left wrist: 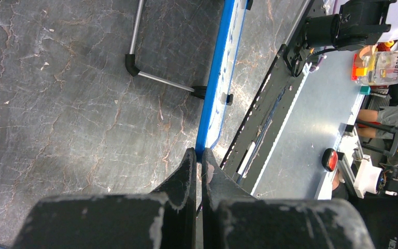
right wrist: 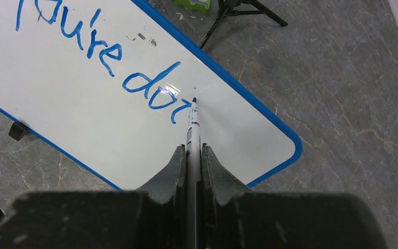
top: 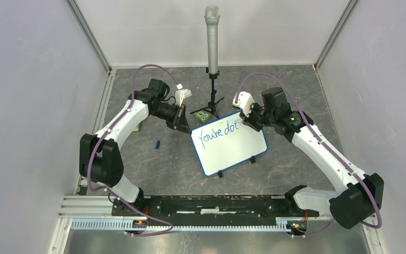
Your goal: Write a sentence on the whiteboard
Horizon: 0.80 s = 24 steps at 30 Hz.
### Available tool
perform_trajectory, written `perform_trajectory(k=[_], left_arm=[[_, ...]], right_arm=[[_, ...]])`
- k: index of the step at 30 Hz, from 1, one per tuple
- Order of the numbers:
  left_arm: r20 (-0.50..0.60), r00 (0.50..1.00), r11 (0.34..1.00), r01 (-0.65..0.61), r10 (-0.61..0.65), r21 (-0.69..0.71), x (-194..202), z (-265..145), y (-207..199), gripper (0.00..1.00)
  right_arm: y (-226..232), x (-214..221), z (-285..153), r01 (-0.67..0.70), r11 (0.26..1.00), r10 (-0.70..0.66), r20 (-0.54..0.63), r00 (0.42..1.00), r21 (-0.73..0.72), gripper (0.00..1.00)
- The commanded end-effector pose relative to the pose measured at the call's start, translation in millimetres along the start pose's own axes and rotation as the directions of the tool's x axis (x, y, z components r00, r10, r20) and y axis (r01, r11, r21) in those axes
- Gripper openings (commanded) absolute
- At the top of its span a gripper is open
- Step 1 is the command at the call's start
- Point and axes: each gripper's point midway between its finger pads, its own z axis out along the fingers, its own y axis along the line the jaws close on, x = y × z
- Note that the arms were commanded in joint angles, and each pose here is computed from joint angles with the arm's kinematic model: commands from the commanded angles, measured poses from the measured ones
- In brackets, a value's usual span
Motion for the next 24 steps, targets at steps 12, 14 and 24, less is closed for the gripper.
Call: perform_trajectory(k=[12,14,24], left_arm=[[0.015,0.998,0.998,-0.065,0.065,0.012,-1,-5,-7,0.02],[0.016,0.998,0.998,-0.064,0.063,0.013,-2,-5,-7,0.03],[0.018,0.998,0.998,-0.065,0.065,0.013,-2,-6,-8,0.03]], right_arm=[[-5,-10,-19,0.028,0.999,-0.03,0.028,0.999,0.045,0.0],[-6,-7,-20,0.032,0.998,-0.033,0.017,0.999,0.053,0.0],[-5,-4,-11,0.028,0.999,-0.029,0.017,0.999,0.044,0.0]])
